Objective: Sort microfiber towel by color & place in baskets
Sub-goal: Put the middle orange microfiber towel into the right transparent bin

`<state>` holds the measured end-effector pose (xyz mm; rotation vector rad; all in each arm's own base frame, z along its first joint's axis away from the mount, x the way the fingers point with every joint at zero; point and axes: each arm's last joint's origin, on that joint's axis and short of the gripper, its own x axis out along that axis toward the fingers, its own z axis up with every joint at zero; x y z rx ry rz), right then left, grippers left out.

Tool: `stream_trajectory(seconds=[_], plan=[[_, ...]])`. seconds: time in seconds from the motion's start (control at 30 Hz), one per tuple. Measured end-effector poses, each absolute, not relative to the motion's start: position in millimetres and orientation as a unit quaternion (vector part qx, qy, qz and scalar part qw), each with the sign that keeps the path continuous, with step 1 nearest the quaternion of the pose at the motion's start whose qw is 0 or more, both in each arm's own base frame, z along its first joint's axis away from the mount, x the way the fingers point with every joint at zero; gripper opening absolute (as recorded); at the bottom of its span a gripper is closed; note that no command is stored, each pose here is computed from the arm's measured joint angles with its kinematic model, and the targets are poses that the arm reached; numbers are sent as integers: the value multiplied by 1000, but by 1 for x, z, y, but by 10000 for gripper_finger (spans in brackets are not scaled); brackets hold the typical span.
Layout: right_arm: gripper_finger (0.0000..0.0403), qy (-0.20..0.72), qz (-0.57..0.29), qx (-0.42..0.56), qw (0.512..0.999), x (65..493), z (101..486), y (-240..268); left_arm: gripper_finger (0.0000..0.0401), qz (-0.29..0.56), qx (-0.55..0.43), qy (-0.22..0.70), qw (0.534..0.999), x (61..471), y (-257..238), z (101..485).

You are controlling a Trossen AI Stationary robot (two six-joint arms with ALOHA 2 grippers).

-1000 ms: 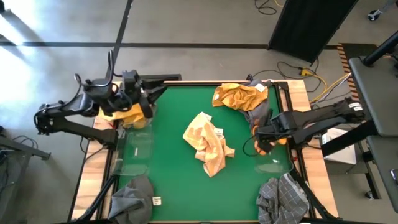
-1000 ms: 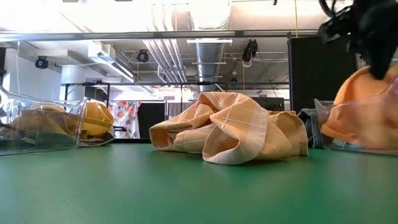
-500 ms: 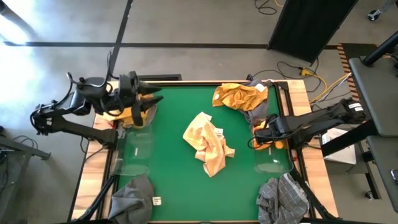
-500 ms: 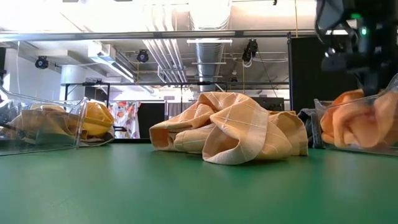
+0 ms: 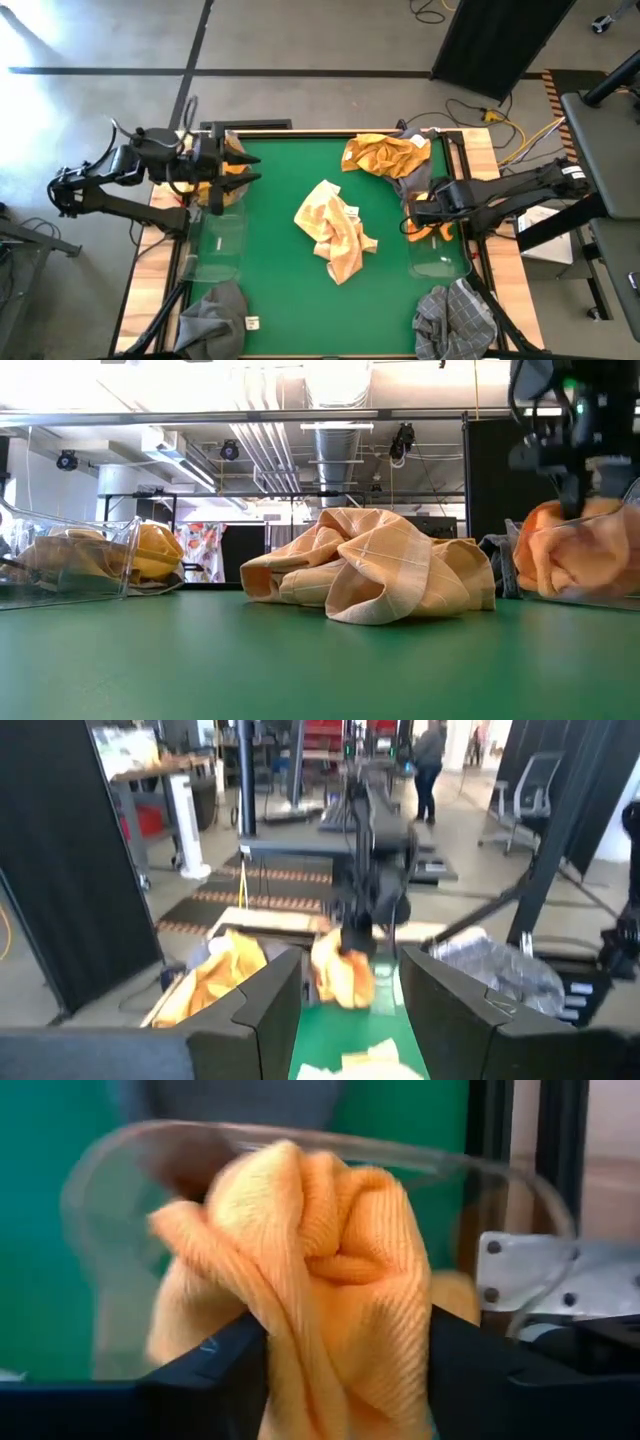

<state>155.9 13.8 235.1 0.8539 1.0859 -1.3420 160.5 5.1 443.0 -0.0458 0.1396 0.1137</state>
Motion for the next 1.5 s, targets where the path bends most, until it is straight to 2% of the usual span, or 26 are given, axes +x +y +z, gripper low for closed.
stream_trajectory(seconds=[0.17, 0.27, 0.47, 0.67, 0.83, 0.97, 1.17, 1.3, 1.5], plan=[[245, 479, -558, 326, 594, 158, 267, 13, 155, 62, -52, 118, 990, 161, 5, 433], [256, 492, -567, 299, 590, 155, 269, 12, 155, 63, -66, 127, 988, 164, 5, 431], [266, 484, -546, 336, 596, 161, 263, 13, 155, 64, -67, 138, 986, 171, 5, 427], [255, 523, -565, 324, 551, 153, 263, 3, 155, 64, -67, 144, 985, 175, 5, 425], [239, 598, -494, 337, 534, 159, 258, -7, 155, 49, -69, 164, 983, 187, 4, 419], [241, 644, -441, 337, 526, 160, 253, -19, 155, 17, -75, 189, 979, 201, 3, 411], [262, 642, -432, 321, 545, 156, 259, -45, 155, -2, -106, 233, 967, 209, 1, 401], [272, 642, -347, 359, 581, 159, 260, -60, 155, -23, -127, 284, 950, 220, -1, 387], [273, 640, -252, 424, 588, 150, 260, -81, 155, -19, -138, 353, 925, 244, -1, 363]])
